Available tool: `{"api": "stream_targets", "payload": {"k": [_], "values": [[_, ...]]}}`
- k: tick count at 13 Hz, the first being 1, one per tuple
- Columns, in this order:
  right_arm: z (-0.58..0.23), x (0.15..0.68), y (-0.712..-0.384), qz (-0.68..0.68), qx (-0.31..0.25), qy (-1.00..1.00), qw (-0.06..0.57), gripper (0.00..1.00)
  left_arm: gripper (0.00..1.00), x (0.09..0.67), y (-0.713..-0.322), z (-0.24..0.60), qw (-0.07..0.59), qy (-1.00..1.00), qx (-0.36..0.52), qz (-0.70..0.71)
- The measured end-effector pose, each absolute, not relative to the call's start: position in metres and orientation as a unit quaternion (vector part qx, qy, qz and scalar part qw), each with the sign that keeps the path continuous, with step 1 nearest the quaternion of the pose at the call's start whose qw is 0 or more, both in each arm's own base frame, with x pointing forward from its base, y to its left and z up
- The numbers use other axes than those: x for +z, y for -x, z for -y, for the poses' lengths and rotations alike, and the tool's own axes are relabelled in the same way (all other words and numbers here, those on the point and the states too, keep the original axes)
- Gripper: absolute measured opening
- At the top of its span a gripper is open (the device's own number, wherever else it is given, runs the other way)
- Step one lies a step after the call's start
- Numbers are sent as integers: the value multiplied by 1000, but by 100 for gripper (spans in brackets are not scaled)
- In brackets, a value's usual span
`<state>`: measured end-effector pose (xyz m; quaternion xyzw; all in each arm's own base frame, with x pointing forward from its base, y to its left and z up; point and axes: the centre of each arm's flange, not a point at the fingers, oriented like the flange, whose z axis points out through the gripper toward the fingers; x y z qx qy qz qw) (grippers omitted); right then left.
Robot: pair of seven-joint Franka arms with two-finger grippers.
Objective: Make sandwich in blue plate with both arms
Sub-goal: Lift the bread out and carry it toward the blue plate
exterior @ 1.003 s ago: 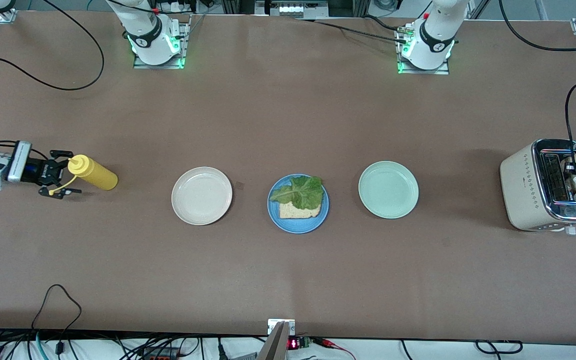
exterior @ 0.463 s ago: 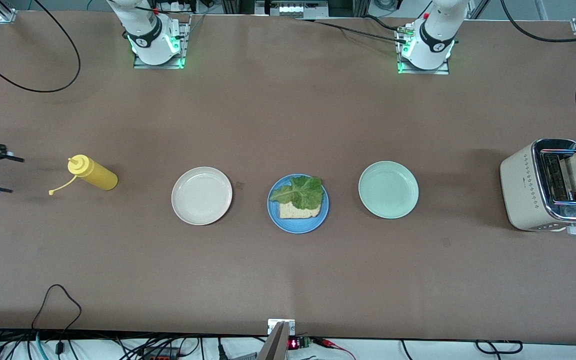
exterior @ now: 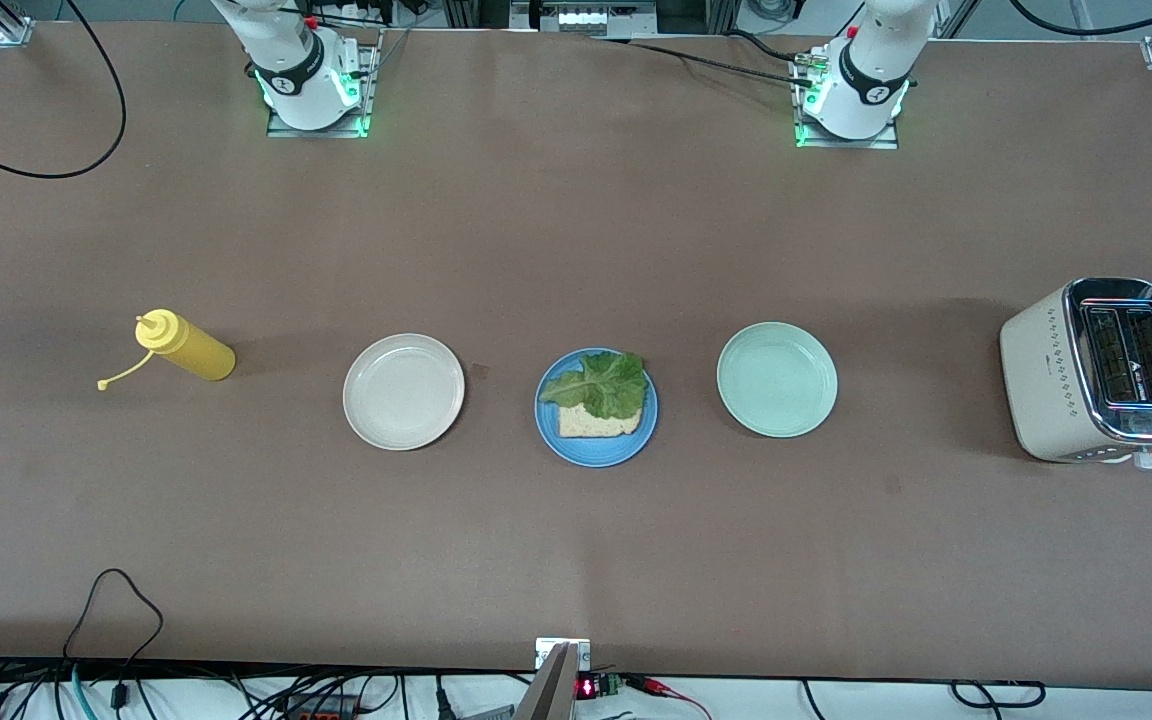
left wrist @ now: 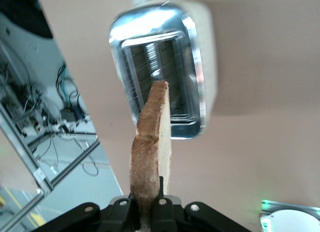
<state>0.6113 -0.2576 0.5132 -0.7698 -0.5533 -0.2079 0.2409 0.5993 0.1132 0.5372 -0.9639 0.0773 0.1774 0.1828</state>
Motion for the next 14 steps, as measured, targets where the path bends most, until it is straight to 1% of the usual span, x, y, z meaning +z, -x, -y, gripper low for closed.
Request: {"api": "stream_targets", "payload": {"k": [3, 5, 6, 8, 9, 12, 14], "values": [[142, 601, -614, 500, -128, 837, 183, 100, 10, 526, -599, -53, 99, 970, 186, -123], [58, 637, -608, 440, -75, 886, 129, 100, 10, 504, -604, 0, 50, 965, 199, -160], [22, 644, -605, 403, -55, 908, 104, 100, 10, 493, -605, 29, 35, 964, 206, -166], [-29, 634, -600, 336, -15, 940, 67, 100, 10, 472, -603, 83, -9, 961, 226, -158], [-42, 621, -601, 302, 1, 952, 54, 100, 10, 462, -604, 102, -44, 960, 233, -151], [-57, 576, -601, 181, 47, 982, 22, 100, 10, 440, -626, 132, -175, 956, 201, -121], [-51, 558, -600, 117, 67, 991, 8, 100, 10, 420, -641, 155, -247, 947, 177, -107]]}}
